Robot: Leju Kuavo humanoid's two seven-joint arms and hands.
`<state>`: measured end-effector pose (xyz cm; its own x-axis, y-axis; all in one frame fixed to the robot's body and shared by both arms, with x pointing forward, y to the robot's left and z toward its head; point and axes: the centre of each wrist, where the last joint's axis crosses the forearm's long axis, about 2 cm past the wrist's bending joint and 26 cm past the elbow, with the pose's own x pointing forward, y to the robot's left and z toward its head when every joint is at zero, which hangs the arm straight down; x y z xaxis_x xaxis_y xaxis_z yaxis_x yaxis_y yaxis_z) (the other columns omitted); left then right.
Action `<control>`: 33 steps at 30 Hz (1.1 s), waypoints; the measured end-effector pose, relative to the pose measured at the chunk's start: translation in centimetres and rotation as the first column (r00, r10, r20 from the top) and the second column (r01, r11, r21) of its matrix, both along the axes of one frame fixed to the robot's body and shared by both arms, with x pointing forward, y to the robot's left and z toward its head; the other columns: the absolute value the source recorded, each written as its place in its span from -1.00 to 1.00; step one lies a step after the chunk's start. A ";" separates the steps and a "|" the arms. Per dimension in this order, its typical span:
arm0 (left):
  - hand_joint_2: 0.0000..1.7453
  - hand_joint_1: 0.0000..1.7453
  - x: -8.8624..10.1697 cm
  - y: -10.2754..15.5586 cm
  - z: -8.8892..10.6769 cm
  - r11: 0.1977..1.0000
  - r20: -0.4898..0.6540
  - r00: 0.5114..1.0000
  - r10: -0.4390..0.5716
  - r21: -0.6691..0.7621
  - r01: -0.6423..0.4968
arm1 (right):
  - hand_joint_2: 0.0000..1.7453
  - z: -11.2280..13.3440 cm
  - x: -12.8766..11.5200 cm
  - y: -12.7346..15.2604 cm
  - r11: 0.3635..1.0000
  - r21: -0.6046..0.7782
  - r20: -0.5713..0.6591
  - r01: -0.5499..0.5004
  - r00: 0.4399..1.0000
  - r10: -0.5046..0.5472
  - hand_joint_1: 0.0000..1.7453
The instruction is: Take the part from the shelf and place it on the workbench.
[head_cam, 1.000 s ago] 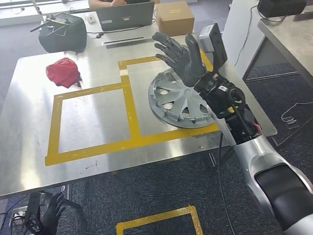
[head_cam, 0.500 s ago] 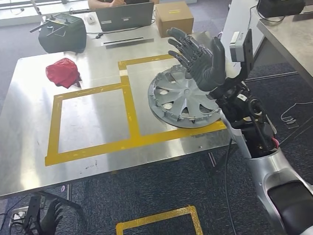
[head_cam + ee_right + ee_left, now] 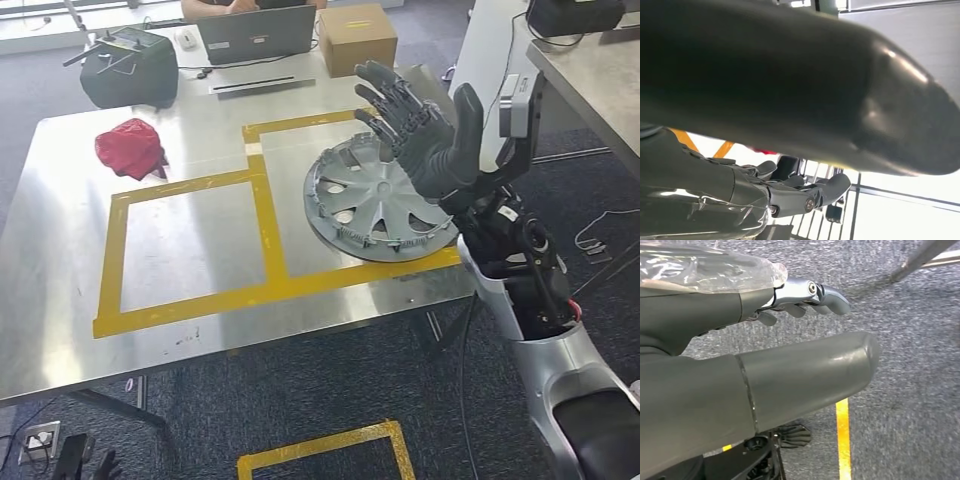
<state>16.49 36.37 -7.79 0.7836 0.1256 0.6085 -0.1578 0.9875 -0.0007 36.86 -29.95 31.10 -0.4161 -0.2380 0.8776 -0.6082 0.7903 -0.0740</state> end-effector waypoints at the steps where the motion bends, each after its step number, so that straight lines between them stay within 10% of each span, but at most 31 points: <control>1: -1.00 -1.00 -0.1 0.0 0.0 1.000 -0.005 1.000 0.002 0.000 -0.002 | -1.00 -0.3 -0.2 0.2 1.000 0.003 -0.006 -0.004 1.000 0.004 -1.00; 33: -1.00 -1.00 -4.5 -0.1 -1.4 0.998 -0.169 0.983 0.067 0.013 -0.065 | -1.00 -2.0 -2.4 2.6 0.995 0.084 -0.069 -0.057 0.996 0.063 -1.00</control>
<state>12.03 36.32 -9.23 0.8652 0.1767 0.4692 -0.2199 0.9748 0.0385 34.45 -27.33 29.09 -0.3357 -0.3329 0.8812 -0.6558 0.7541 0.0350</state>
